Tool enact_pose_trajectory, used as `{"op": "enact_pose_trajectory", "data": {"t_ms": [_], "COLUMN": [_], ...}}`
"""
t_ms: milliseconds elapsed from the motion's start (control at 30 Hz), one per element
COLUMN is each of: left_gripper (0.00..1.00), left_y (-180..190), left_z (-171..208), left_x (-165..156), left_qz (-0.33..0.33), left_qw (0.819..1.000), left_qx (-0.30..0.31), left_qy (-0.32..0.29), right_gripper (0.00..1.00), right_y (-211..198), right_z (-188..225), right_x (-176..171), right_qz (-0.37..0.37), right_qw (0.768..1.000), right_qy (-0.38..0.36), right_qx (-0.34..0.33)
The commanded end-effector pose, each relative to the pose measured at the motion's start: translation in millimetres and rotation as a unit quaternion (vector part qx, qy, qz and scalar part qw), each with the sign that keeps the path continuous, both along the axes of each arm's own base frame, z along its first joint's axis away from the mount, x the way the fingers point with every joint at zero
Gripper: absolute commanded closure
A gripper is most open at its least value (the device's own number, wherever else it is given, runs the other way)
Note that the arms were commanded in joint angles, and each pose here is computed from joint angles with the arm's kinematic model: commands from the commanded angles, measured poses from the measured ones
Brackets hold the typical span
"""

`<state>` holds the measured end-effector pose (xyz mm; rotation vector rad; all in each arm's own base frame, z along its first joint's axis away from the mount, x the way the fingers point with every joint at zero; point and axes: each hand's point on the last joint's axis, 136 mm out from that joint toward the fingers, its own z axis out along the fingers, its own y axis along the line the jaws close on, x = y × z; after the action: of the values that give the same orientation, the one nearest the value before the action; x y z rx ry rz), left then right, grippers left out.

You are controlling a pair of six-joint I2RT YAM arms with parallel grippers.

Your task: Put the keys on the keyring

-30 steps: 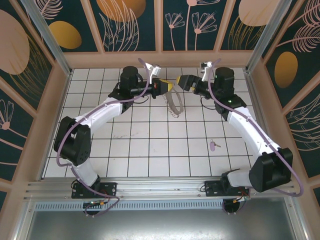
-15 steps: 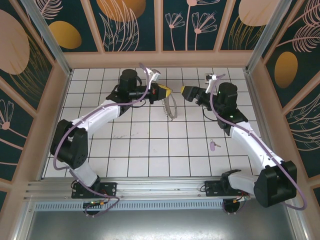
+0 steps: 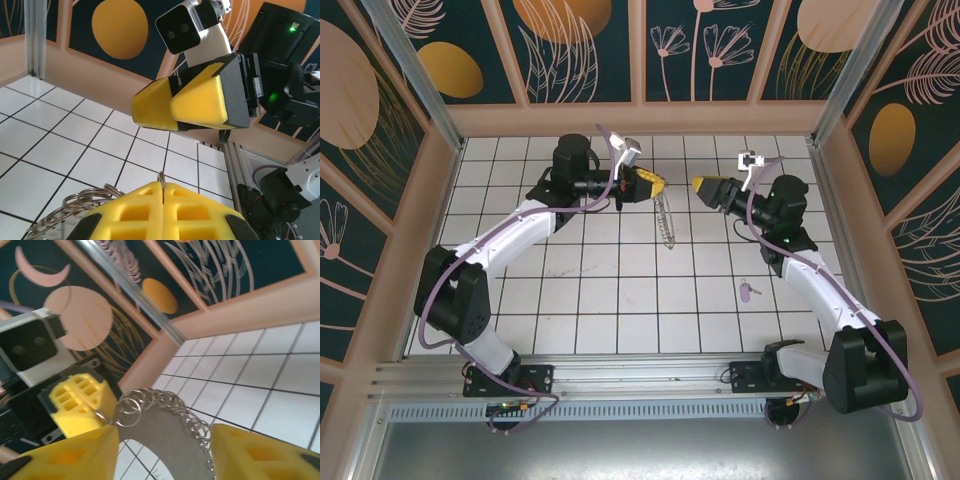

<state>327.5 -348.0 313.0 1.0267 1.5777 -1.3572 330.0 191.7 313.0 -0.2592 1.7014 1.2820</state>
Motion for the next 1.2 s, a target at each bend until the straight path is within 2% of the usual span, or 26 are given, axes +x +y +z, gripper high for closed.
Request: {"op": "enact_pose_trajectory", "data": {"t_ms": [0,167,367,1167], "left_gripper": [1.0,1.0,1.0,1.0], "left_y": [-2,-6,-6,-5], "left_z": [41,42,45,47], "left_x": [-15,-17,-23,-32], "left_qz": [-0.046,-0.073,-0.093,-0.111], "left_qw": [0.996,0.995,0.993,0.991], "left_qx": [-0.038,-0.043,-0.05,-0.062], "left_qy": [-0.064,-0.053,-0.048,-0.034], "right_gripper": [0.54,0.6,0.66,0.65], "right_y": [10,19,28,52], "right_z": [25,25,28,54], "right_x": [-27,-37,-41,-43], "right_qz": [0.082,0.135,0.16,0.166], "right_qw": [0.994,0.986,0.982,0.977], "right_qy": [-0.077,-0.093,-0.103,-0.133], "right_qx": [0.011,0.006,0.004,0.015]}}
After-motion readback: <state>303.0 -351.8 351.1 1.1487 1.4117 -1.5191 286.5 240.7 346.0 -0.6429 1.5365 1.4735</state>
